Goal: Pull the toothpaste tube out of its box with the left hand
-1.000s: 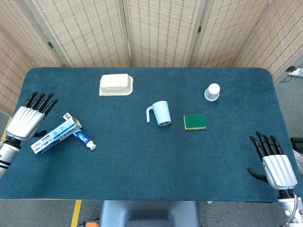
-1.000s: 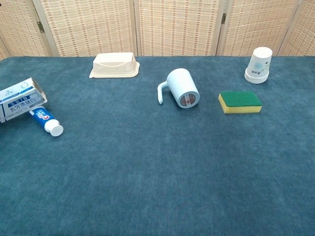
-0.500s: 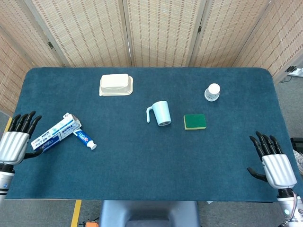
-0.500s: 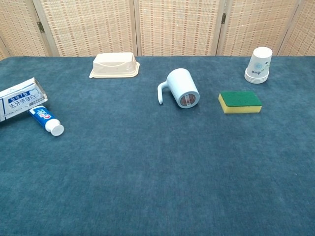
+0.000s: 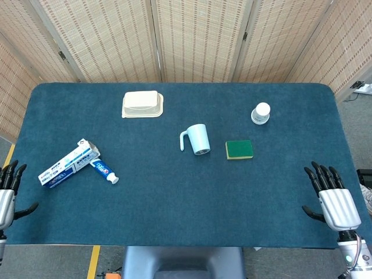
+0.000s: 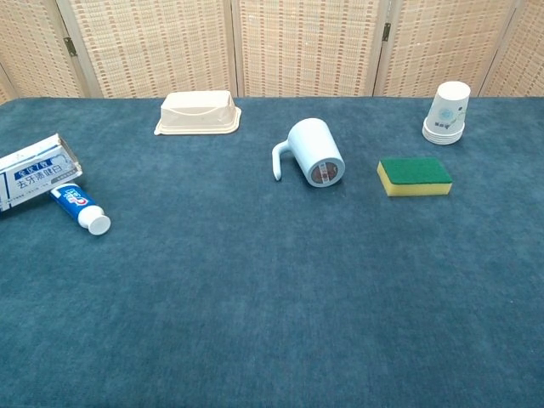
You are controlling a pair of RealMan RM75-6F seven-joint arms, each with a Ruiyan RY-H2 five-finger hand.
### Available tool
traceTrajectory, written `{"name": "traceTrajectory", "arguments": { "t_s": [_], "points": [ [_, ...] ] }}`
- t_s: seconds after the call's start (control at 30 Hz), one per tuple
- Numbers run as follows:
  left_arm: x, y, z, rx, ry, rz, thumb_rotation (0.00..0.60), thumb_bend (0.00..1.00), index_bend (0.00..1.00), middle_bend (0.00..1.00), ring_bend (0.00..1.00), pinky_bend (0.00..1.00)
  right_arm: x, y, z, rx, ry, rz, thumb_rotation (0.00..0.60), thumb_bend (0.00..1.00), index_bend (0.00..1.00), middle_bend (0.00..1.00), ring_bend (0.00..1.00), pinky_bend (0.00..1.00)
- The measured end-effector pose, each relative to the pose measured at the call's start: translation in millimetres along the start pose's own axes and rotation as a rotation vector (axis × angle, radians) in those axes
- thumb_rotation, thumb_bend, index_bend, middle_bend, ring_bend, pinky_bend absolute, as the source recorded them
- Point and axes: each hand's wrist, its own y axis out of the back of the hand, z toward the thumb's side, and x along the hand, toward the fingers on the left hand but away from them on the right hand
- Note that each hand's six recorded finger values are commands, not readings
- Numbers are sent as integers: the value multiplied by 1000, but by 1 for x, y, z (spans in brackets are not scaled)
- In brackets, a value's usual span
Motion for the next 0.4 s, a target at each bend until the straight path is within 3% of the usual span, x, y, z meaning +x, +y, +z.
{"name": "traceTrajectory", "arguments": {
  "t_s": [0.4],
  "points": [
    [-3,1,5,11,-17,7,600,75,0,0,0,0,-1,1,-2,-5,-5,0,600,220,0,0,0,0]
  ]
}}
